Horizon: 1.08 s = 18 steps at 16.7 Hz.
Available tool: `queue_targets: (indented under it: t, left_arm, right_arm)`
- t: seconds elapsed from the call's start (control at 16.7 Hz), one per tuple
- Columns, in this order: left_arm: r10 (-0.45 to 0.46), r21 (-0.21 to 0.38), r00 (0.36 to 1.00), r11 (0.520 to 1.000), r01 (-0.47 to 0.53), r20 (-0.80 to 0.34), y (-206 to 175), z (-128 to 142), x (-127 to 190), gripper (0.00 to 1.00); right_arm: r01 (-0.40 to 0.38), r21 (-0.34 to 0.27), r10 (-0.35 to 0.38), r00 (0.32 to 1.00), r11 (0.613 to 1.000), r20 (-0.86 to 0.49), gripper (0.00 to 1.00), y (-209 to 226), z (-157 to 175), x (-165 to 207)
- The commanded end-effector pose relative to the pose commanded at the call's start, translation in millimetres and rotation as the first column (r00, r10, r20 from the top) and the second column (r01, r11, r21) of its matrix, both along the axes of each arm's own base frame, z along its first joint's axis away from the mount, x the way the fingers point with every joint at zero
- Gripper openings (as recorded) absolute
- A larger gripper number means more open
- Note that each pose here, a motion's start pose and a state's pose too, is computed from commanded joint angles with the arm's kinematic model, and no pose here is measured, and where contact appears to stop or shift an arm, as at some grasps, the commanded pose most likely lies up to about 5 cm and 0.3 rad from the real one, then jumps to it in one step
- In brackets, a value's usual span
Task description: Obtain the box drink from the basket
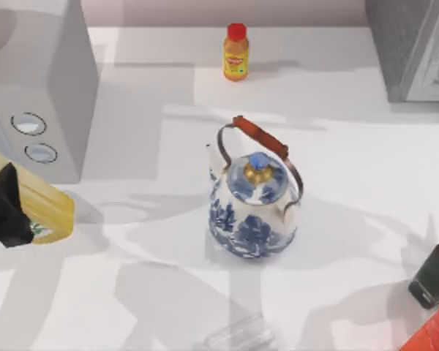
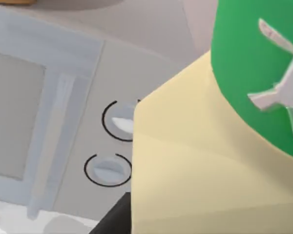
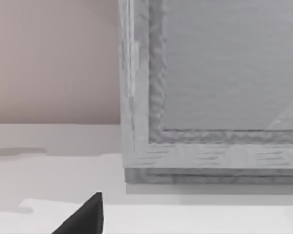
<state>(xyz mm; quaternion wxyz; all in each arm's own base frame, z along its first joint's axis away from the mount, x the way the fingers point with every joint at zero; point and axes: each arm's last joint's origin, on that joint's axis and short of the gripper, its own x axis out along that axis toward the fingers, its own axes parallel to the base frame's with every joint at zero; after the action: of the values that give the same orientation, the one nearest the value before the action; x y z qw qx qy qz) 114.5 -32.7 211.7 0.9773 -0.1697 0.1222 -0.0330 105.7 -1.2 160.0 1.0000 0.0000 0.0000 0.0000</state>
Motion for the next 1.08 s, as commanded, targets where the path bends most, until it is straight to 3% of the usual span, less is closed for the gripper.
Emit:
queue_targets:
  t: [0.18,0.36,0.66,1.08]
  left_arm:
    - [0.015,-0.089,0.992,0.996,-0.026,-0.128,-21.6,21.7,8.9,0.0]
    - [0.063,-0.095,0.97,0.992,-0.087,-0.237,-48.8,36.0,18.3,0.0]
    - [0.202,0.055,0.933,0.979,-0.195,-0.299,-95.0,38.7,28.9,0.0]
    - [0.345,0.312,0.916,0.91,-0.272,-0.207,-130.0,22.2,32.8,0.0]
  right_arm:
    - [0.0,0.0,0.0,1.0,1.0,0.0,1.0,0.0,0.0,0.0]
    - [0.0,0.0,0.0,1.0,1.0,0.0,1.0,0.0,0.0,0.0]
    - [0.0,0.0,0.0,1.0,1.0,0.0,1.0,0.0,0.0,0.0]
    - [0.0,0.0,0.0,1.0,1.0,0.0,1.0,0.0,0.0,0.0]
